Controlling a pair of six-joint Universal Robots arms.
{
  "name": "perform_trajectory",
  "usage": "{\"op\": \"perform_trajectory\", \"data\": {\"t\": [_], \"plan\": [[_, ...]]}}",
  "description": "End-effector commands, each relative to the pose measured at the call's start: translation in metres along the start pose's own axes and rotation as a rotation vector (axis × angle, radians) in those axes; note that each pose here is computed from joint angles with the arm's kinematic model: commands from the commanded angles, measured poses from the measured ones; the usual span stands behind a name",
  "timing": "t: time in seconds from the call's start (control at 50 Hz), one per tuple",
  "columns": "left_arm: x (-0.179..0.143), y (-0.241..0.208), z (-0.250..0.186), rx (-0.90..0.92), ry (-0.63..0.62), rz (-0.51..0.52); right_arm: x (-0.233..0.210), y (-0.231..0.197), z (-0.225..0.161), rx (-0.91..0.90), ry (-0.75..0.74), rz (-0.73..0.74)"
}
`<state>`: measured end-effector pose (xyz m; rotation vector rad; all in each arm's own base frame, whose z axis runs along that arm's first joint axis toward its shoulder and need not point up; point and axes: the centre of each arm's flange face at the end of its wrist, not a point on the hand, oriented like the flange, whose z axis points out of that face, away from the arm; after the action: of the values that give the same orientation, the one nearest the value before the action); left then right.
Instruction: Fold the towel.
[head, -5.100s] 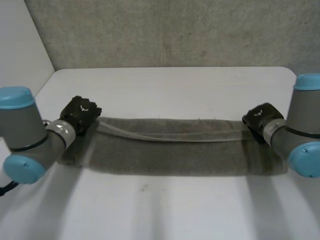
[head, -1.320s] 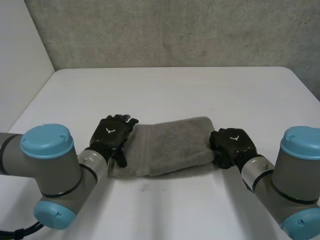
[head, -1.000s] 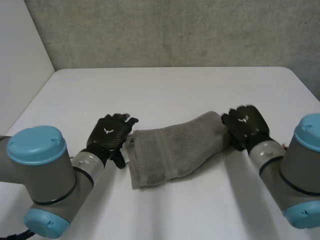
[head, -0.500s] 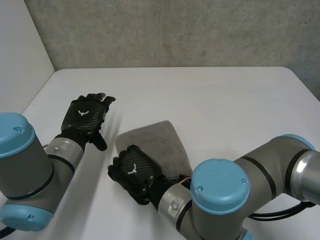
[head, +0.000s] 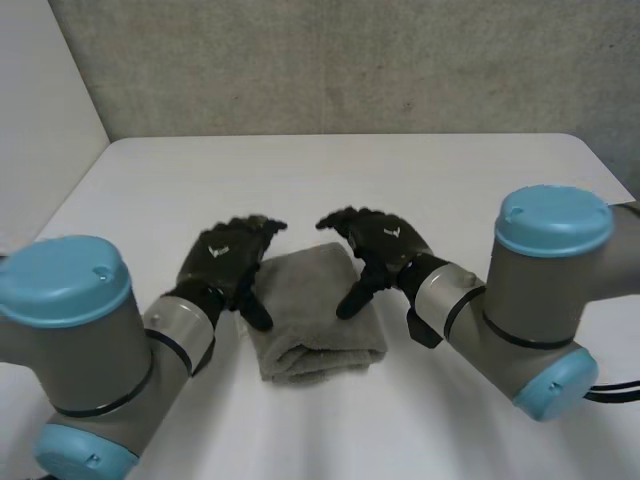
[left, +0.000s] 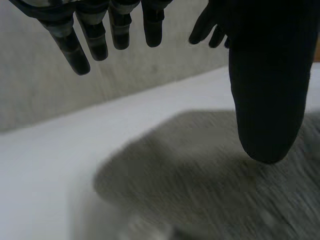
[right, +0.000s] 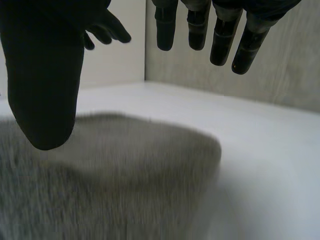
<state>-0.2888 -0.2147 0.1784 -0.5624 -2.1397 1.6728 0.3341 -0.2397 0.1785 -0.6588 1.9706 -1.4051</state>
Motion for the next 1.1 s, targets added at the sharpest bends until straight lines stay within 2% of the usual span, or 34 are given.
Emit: {"op": "perform_trajectory", "data": {"t": [0.02, 0.1, 0.18, 0.2, 0.24, 0.26, 0.34, 0.42, 0.46, 0.54, 0.6, 0.76, 1.1], "plan": [[-0.002, 0.034, 0.005, -0.146, -0.014, -0.019, 0.012, 0.037, 0.019, -0.127, 0.013, -0.088], [-0.006, 0.042, 0.005, -0.174, -0.043, -0.014, 0.014, 0.042, 0.021, -0.137, 0.022, -0.144], [-0.009, 0.037, 0.003, -0.162, -0.065, -0.009, 0.017, 0.026, 0.017, -0.101, 0.084, -0.204], [-0.01, 0.03, 0.001, -0.139, -0.069, -0.008, 0.017, 0.026, 0.017, -0.101, 0.084, -0.204], [-0.009, 0.018, -0.003, -0.101, -0.067, -0.009, 0.016, -0.006, 0.005, -0.019, 0.142, -0.219], [-0.009, 0.005, -0.006, -0.06, -0.065, -0.01, 0.016, -0.006, 0.005, -0.019, 0.143, -0.219], [-0.008, -0.025, -0.01, 0.037, -0.061, -0.011, 0.016, -0.051, -0.014, 0.115, 0.224, -0.239], [-0.005, -0.082, -0.015, 0.191, -0.049, -0.014, 0.022, -0.083, -0.027, 0.208, 0.29, -0.245], [-0.007, -0.099, -0.018, 0.216, -0.055, -0.016, 0.023, -0.108, -0.041, 0.282, 0.342, -0.254], [-0.023, -0.141, -0.024, 0.204, -0.107, -0.027, 0.025, -0.124, -0.053, 0.326, 0.377, -0.261], [-0.026, -0.152, -0.033, 0.152, -0.117, -0.029, 0.031, -0.134, -0.064, 0.348, 0.409, -0.262], [-0.031, -0.164, -0.04, 0.194, -0.133, -0.032, 0.039, -0.144, -0.079, 0.375, 0.442, -0.266], [-0.033, -0.145, -0.029, 0.237, -0.133, -0.028, 0.039, -0.127, -0.071, 0.338, 0.418, -0.265]]}}
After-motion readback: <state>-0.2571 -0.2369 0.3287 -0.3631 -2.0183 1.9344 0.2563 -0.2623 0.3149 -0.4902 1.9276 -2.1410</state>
